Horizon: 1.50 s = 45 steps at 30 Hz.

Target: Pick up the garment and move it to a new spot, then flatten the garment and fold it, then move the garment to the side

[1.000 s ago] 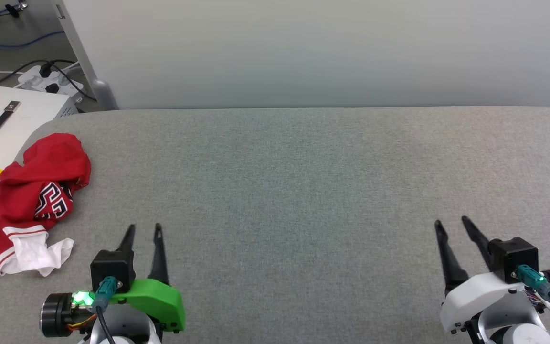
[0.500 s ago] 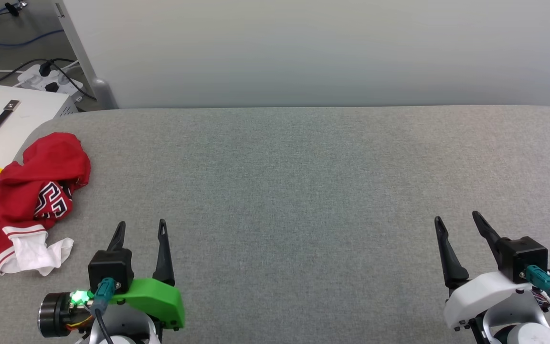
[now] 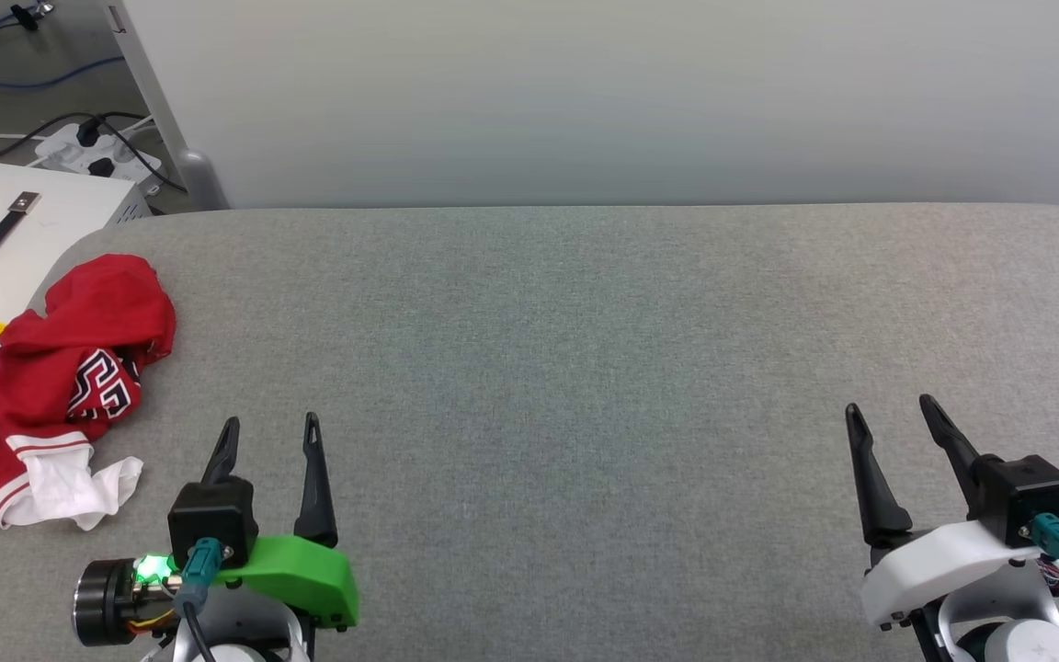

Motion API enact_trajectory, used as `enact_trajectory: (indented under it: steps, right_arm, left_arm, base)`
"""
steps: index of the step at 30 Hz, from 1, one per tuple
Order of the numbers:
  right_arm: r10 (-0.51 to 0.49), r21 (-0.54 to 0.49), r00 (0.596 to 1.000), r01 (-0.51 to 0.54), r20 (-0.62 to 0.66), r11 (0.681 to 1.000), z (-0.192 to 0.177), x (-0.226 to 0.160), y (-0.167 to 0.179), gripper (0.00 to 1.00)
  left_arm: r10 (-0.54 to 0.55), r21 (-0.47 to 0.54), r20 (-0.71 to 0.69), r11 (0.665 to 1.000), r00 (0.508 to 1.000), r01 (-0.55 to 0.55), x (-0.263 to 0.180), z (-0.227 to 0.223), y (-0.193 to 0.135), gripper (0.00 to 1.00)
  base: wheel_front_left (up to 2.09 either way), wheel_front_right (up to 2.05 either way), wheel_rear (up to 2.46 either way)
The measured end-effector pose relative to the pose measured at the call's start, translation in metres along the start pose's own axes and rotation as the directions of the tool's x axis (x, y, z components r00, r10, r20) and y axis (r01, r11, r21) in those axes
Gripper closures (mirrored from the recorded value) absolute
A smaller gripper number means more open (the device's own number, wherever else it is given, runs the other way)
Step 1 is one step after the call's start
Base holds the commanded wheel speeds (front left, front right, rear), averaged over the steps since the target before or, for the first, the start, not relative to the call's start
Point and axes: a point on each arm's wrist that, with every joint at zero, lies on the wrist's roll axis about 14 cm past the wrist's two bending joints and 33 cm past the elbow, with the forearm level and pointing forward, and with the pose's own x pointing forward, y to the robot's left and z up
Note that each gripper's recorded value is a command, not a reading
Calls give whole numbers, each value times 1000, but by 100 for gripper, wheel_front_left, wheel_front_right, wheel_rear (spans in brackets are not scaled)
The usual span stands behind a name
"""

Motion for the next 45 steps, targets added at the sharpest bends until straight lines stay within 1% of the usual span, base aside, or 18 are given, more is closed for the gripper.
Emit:
enact_trajectory:
  steps: [22,45]
  right_arm:
    - [-17,37,997,15,70,999,13,-4,-5,0]
    - [-31,76,994,23,104,997,15,-9,-8,0]
  left_arm:
    - [5,-10,51,1000,999,-5,-2,8,0,0]
    - [4,-18,80,1000,997,-3,-6,9,0,0]
  base:
    - [0,0,0]
    - [0,0,0]
